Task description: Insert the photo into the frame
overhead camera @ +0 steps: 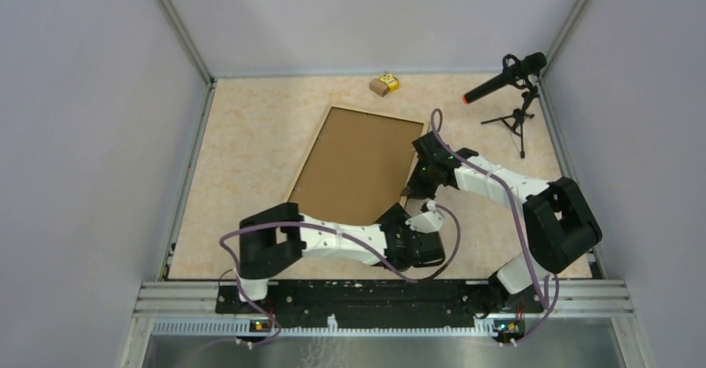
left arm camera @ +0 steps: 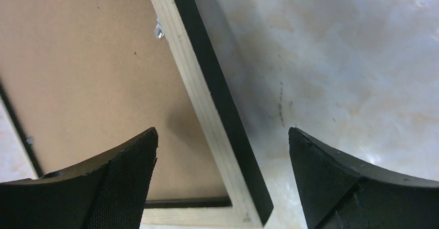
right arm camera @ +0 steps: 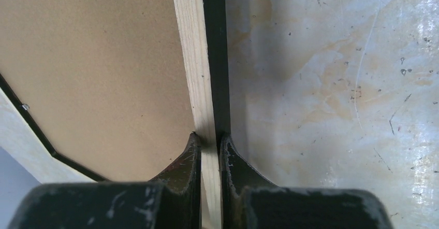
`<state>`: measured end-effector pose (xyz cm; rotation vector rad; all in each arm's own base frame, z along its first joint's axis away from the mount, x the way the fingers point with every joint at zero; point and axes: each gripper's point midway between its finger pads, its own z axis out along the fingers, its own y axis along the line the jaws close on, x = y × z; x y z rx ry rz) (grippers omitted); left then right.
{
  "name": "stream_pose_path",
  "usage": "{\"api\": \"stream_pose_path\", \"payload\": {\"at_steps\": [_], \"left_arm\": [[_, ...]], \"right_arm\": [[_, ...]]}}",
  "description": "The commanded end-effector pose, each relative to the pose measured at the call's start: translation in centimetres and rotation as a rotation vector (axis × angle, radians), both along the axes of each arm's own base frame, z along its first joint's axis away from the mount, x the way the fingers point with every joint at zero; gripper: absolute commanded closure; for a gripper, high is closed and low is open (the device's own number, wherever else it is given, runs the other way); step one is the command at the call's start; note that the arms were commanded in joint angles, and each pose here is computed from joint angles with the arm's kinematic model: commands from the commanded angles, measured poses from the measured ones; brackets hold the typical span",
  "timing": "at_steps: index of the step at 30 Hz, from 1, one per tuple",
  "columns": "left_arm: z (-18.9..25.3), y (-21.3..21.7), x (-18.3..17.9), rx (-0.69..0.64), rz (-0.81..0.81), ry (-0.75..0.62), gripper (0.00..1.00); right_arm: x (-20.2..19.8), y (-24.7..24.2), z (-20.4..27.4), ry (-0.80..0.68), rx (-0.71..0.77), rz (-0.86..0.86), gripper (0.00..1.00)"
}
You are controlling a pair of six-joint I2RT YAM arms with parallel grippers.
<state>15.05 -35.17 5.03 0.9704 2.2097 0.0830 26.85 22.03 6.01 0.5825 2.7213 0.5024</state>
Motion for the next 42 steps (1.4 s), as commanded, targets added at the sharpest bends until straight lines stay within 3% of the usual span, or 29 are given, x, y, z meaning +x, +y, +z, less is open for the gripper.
{"api": "stream_pose_path", "payload": {"at_steps": [1,6,9,14,22,25,27,28,30,32,37,42], "left_arm": [[0.8,1.6,1.8,0.201,0.068,-0.202,0.02],[0.7,3.1,2.8,0.41,0.102,-0.345,0.03],[0.9,3.6,3.0,0.469,0.114,-0.388,0.11],[1.4,2.8,2.6,0.457,0.085,-0.402,0.38],[3.1,2.2,2.2,0.438,0.051,-0.428,0.63],[4.7,2.4,2.2,0.417,0.056,-0.432,0.83],[6.0,2.6,2.2,0.399,0.061,-0.429,0.95],[6.7,2.6,2.1,0.386,0.066,-0.428,1.0],[8.3,2.7,2.1,0.357,0.076,-0.429,1.0],[9.7,2.5,2.0,0.325,0.066,-0.416,1.0],[13.9,0.8,1.5,0.199,0.003,-0.353,1.0],[19.6,-2.3,-0.3,-0.078,-0.169,-0.254,1.0]], "right_arm": [[2.7,2.2,5.9,-0.146,0.158,-0.043,1.0],[2.6,2.1,6.2,-0.148,0.156,-0.039,1.0],[2.5,1.9,6.1,-0.148,0.151,-0.039,1.0],[2.3,1.9,5.9,-0.144,0.149,-0.037,1.0],[2.6,2.3,7.4,-0.207,0.157,0.037,1.0],[2.8,1.6,9.8,-0.299,0.13,0.085,0.98],[3.0,0.7,12.4,-0.403,0.116,0.107,0.84],[3.2,0.0,14.2,-0.468,0.104,0.107,0.7],[3.5,-1.8,17.8,-0.582,0.071,0.087,0.42],[3.4,-3.5,21.3,-0.669,0.037,0.07,0.23],[2.4,-8.1,27.5,-0.792,-0.088,-0.022,0.13],[0.5,-11.5,31.1,-0.89,-0.133,-0.114,0.09]]}}
